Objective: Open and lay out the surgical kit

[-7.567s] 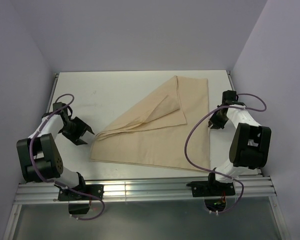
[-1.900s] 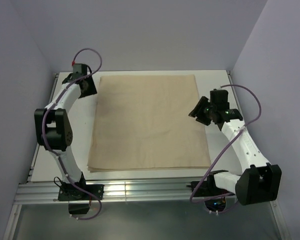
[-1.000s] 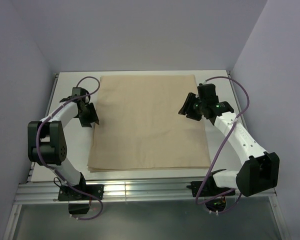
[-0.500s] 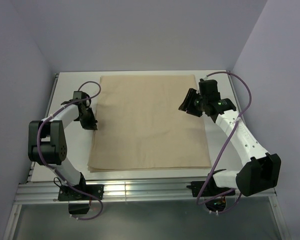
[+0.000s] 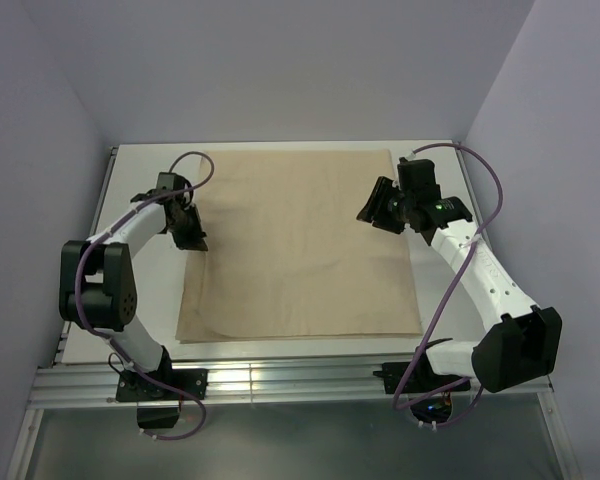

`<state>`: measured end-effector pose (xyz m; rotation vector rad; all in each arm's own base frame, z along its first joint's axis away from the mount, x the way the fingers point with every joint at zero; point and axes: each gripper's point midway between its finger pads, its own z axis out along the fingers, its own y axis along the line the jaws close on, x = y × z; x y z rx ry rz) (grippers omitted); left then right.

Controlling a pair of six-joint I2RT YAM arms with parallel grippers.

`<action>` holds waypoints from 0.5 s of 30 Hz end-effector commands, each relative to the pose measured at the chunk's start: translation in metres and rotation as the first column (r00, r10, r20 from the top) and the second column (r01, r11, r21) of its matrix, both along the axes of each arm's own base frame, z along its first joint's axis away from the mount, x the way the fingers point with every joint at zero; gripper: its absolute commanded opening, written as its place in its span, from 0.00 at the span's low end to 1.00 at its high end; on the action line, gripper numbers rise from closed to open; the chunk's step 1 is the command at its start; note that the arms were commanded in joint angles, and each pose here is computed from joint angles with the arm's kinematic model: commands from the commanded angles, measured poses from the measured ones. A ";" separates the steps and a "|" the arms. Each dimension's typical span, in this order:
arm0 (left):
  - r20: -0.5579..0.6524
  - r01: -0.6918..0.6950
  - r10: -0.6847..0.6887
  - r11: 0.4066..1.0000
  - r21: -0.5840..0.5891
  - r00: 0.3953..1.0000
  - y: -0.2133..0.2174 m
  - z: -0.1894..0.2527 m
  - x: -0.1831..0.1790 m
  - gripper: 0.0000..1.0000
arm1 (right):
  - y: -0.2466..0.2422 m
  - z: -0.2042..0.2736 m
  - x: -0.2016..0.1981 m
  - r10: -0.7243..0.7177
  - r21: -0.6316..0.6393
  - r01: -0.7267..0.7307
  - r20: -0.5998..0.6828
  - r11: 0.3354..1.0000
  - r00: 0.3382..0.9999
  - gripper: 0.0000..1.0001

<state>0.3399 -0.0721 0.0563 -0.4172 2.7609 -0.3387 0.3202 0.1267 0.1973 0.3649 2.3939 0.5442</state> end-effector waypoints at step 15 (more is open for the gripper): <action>0.121 0.219 -0.193 0.939 -0.264 0.974 -0.169 0.036 0.024 0.00 | 0.026 0.008 0.009 0.067 0.075 -0.070 0.042 0.995 0.997 0.56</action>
